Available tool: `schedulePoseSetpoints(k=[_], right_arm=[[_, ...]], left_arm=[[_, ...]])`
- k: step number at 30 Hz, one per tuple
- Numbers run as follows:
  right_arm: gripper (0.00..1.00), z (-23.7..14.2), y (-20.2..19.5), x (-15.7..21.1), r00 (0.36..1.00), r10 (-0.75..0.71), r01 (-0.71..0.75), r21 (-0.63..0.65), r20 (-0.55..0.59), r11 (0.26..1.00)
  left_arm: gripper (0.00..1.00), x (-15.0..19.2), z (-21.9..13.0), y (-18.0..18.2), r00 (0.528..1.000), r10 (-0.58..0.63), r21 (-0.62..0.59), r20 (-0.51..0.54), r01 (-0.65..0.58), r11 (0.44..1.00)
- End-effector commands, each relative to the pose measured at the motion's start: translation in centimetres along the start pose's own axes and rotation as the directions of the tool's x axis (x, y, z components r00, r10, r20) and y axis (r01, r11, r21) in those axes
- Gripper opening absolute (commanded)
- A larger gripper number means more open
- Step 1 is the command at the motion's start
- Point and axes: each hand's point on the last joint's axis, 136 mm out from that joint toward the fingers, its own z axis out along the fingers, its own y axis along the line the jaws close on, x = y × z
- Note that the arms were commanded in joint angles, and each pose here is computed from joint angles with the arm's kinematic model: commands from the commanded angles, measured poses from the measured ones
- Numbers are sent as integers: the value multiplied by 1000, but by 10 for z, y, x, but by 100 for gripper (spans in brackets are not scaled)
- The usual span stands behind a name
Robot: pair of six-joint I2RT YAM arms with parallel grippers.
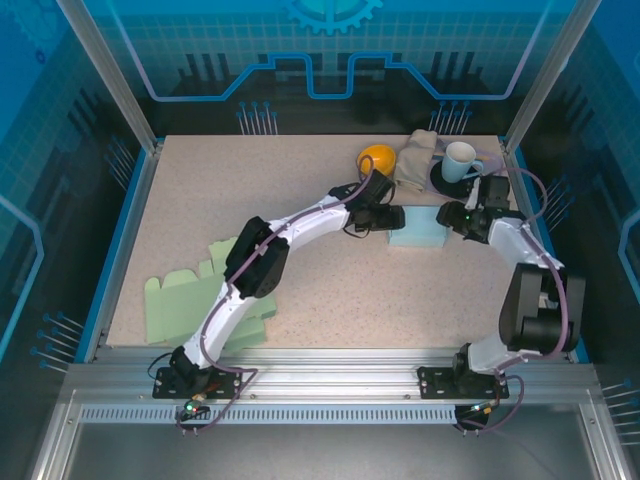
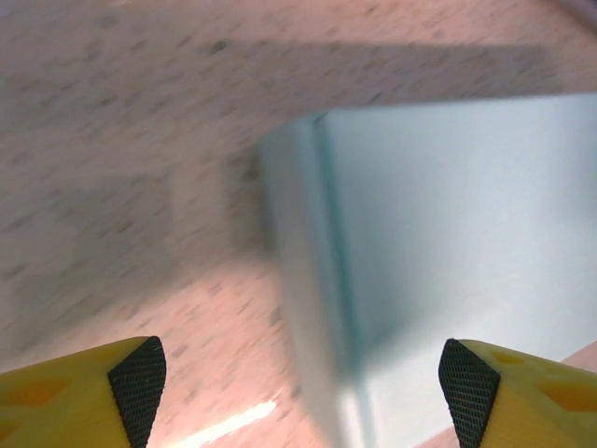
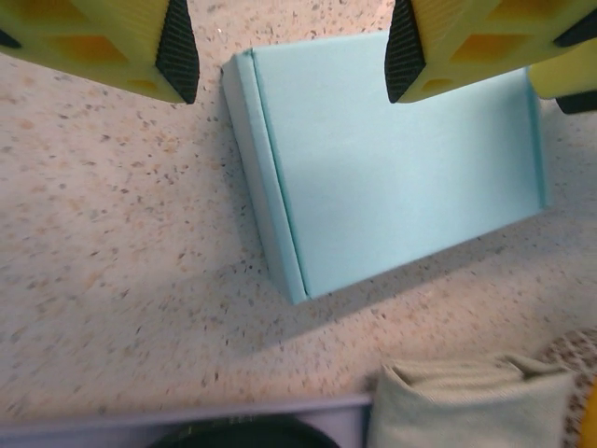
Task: Fold the paper box
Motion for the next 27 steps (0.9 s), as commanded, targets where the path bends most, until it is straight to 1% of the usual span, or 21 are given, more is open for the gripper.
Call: schedulePoseSetpoints(k=[1,4,6,8,10,12,15,17,19,20,22,24,27], right_arm=[[58,-35,7,0,996,-59,58,17,64,998],[58,-56,26,15,990,-100,103,-27,95,994],[58,-62,44,37,982,-170,176,-69,84,982],[58,-68,72,55,960,-264,275,-135,91,952],[58,-71,108,80,922,-375,387,-220,94,896],[58,-71,150,113,869,-485,489,-312,97,814],[58,-60,200,159,821,-567,544,-405,73,735],[58,-51,228,189,797,-602,558,-431,42,709],[58,-39,252,221,780,-626,553,-464,-5,692],[57,-37,270,234,778,-628,542,-483,-23,688],[57,-28,287,263,774,-627,511,-496,-90,702],[56,-28,302,290,769,-625,491,-505,-132,710],[56,-30,315,317,781,-597,446,-506,-183,739]], left_arm=[[81,-23,-81,6,992,42,-66,117,-34,997],[81,-15,-134,43,986,48,-210,157,-14,978],[81,-1,-169,78,980,64,-305,189,-4,952],[81,14,-197,113,976,47,-353,211,31,935],[82,34,-220,157,975,-39,-376,218,120,919],[82,55,-248,195,961,-141,-350,236,220,911],[81,77,-290,232,927,-224,-314,302,318,894],[83,90,-312,242,907,-242,-281,346,346,895],[84,104,-321,248,900,-260,-260,351,361,896],[84,112,-324,250,897,-273,-254,348,370,894],[84,126,-327,254,898,-285,-254,335,377,891],[84,136,-331,257,899,-278,-258,337,373,891],[84,141,-336,261,900,-249,-263,357,352,898]])
